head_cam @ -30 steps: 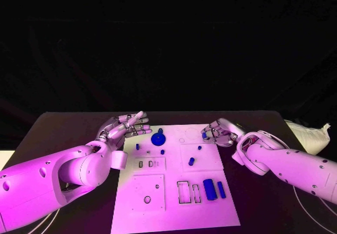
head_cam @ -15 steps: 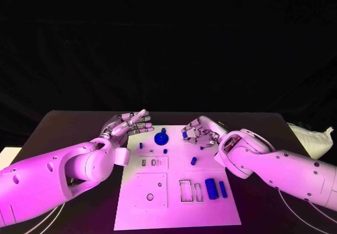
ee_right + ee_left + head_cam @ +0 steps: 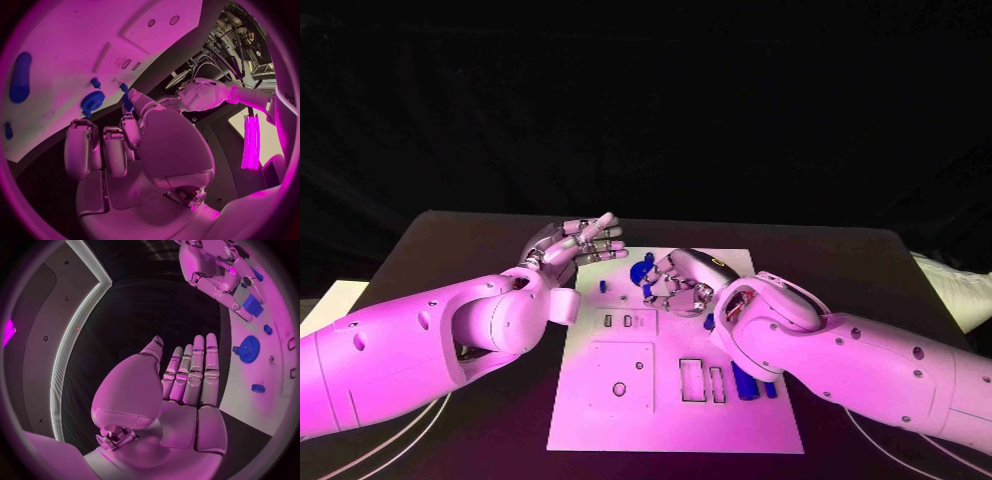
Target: Assemble the parts on the task board
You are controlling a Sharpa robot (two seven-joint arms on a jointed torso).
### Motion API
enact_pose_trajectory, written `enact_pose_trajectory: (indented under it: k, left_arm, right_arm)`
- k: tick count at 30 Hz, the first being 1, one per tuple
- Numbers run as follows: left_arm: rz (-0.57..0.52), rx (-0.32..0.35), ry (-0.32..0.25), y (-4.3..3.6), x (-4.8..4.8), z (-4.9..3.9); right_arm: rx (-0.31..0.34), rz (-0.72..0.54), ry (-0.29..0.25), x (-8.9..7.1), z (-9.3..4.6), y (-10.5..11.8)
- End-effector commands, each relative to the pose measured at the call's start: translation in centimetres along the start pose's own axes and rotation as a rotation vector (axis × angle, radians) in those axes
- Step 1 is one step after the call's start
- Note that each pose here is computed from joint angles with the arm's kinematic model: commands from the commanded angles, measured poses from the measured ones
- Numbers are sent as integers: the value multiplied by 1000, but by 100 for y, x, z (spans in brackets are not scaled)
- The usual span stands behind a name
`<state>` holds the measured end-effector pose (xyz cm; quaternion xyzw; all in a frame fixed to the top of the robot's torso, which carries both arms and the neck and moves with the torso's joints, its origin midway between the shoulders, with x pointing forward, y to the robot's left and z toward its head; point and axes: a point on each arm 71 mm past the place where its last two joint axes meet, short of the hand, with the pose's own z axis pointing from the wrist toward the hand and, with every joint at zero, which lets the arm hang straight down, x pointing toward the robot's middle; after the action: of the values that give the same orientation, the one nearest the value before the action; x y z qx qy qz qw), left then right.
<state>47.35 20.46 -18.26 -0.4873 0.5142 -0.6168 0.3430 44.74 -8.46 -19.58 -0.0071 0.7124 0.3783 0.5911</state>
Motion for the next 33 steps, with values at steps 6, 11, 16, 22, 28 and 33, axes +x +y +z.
enact_pose_trajectory:
  k: [6, 11, 16, 22, 28, 33]
  left_arm:
    - [-15, 7, 16, -7, 12, 3]
    - [-14, 9, 13, -10, 3, 2]
    - [-14, 9, 13, -9, 7, 3]
    - [-13, 9, 13, -9, 7, 3]
    - [-15, 8, 15, -8, 20, 3]
    - [-17, 7, 21, -4, 44, 4]
  right_arm:
    - [53, -98, 72, 243, 22, 30]
    - [58, -113, 84, 325, 41, 18]
    - [55, -129, 98, 386, 57, 15]
    - [63, -141, 118, 426, 64, 1]
    - [70, -145, 126, 446, 76, -6]
    - [72, -146, 126, 454, 88, -7]
